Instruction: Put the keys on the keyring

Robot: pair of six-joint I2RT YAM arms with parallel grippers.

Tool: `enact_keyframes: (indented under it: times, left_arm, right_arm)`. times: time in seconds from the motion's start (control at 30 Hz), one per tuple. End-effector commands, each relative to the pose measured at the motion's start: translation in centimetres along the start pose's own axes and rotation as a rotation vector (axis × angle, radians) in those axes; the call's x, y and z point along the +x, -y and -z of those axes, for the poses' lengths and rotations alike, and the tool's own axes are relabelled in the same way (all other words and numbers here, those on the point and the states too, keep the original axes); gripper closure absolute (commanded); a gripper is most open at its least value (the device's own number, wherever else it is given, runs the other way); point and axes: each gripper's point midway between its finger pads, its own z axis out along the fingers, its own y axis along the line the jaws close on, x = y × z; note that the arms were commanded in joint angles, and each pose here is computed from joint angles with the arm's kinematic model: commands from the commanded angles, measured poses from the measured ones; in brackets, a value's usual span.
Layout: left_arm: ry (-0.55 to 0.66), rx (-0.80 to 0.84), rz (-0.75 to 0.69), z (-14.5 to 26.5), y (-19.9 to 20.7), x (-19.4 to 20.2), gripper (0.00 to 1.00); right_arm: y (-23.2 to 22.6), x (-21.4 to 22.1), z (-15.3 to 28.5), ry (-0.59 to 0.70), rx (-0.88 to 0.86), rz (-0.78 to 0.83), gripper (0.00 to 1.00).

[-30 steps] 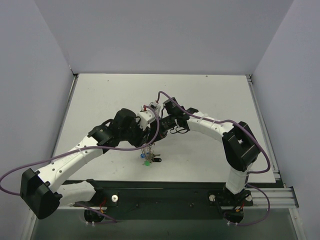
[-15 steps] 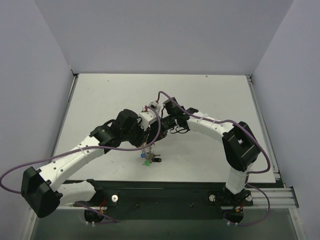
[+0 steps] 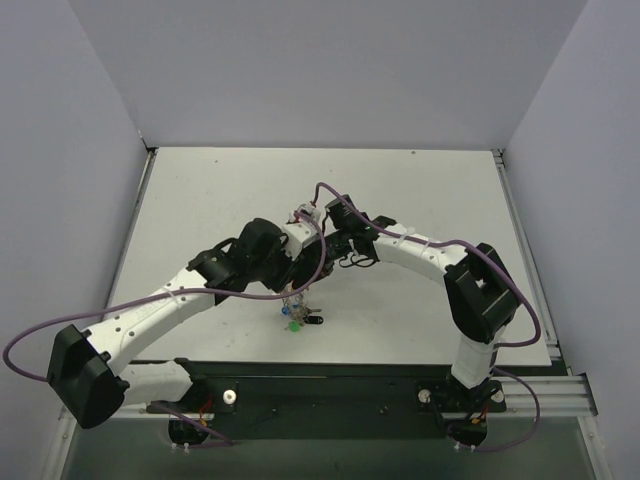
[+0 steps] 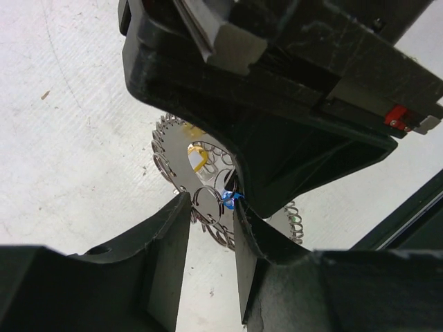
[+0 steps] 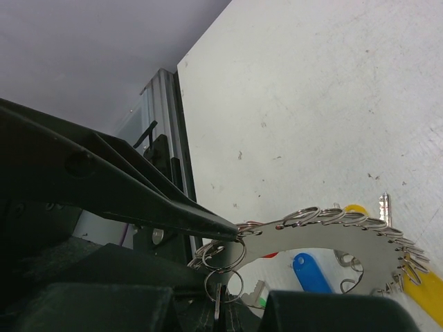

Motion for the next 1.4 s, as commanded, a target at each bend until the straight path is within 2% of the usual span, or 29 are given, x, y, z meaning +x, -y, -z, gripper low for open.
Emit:
enact_keyframes:
  times: [0.0, 0.2, 0.3, 0.33, 0.43, 0.67, 0.9, 1.37]
  left_arm:
    - [0.086, -0.030, -0.008, 0.0, -0.4, -2.9, 0.60]
    - [0.059, -0.048, -0.019, -0.4, -0.6, -2.3, 0.67]
    - [0.052, -0.060, -0.019, -0.5, -0.7, -2.2, 0.79]
    - [0.049, -0.060, -0.021, -0.6, -0.7, -2.2, 0.86]
    - [0.052, -0.069, -0.022, -0.6, -0.8, -2.3, 1.00]
    - [0.096, -0.076, -0.020, 0.1, -0.8, -2.9, 1.00]
    - [0.256, -0.082, 0.001, 2.7, -0.9, -4.8, 1.00]
    - [0.443, -0.045, 0.018, 6.3, -0.2, -6.9, 1.00]
  right_arm:
    - [-1.3, -1.4, 0.0, 0.033, -0.057, 0.057, 1.00]
    - [-1.4, -1.4, -0.1, 0.035, -0.062, 0.059, 1.00]
    - [-1.4, -1.4, -0.1, 0.036, -0.061, 0.057, 1.00]
    - [-1.4, -1.5, -0.1, 0.036, -0.064, 0.059, 1.00]
    - [-1.5, -1.5, 0.0, 0.037, -0.064, 0.060, 1.00]
    - [-1.3, -1.3, 0.0, 0.035, -0.061, 0.056, 1.00]
    - [-1.6, -1.4, 0.3, 0.041, -0.064, 0.066, 1.00]
    - [-3.5, -1.9, 1.4, 0.064, -0.086, 0.100, 1.00]
